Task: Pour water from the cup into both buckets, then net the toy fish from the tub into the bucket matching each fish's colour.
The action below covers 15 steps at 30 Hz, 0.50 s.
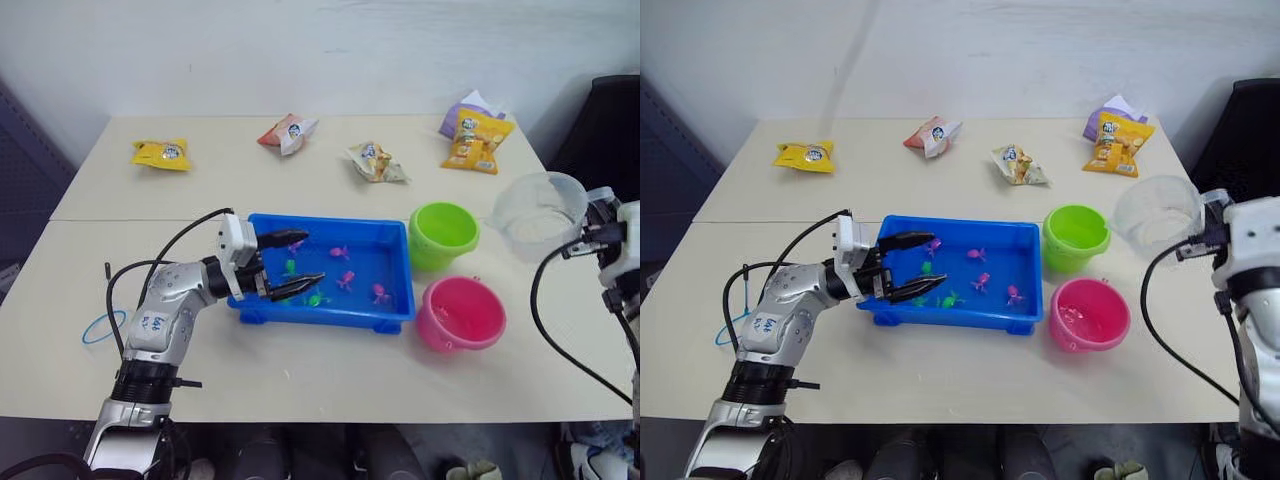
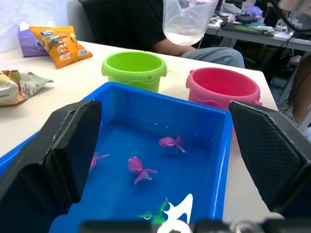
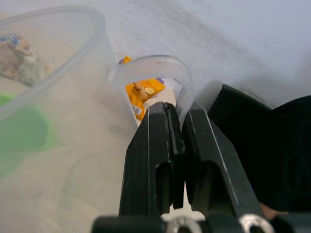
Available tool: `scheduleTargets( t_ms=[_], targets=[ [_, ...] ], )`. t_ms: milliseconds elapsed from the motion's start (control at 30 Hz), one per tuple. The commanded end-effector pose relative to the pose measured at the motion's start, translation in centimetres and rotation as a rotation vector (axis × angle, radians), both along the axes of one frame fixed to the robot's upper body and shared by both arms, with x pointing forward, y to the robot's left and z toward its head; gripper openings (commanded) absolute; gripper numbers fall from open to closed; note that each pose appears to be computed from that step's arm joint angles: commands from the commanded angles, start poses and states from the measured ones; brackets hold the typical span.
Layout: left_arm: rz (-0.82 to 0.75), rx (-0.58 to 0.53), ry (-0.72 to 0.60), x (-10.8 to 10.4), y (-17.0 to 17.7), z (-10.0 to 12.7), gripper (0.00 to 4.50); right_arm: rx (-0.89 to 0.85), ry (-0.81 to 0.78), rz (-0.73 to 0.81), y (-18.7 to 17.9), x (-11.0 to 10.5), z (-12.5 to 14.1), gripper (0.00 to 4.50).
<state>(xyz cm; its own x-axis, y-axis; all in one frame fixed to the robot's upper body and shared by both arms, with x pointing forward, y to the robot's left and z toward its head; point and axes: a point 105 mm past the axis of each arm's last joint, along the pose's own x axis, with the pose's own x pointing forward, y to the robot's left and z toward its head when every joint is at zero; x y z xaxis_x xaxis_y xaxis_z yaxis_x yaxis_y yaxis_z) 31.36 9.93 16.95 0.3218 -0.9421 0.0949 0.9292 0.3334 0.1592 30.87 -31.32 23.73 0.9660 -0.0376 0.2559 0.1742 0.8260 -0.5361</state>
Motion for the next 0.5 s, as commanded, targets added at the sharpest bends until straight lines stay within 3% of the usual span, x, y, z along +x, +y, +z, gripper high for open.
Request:
scheduleTargets(
  t_ms=[33, 267, 500],
  targets=[
    [0.002, -0.021, -0.051, -0.2, -0.1, 1.4, 4.50, -0.128, -0.040, -0.014, 0.8, 1.1, 1.5, 0.06],
    [0.014, -0.007, -0.054, -0.6, -0.2, 1.1, 4.50, -0.302, -0.001, -0.021, 2.2, 3.1, 1.1, 0.06],
    [0.024, 0.000, -0.056, -0.8, -0.4, 1.0, 4.50, -0.442, -0.059, -0.029, 2.9, 3.4, 1.7, 0.06]
  ],
)
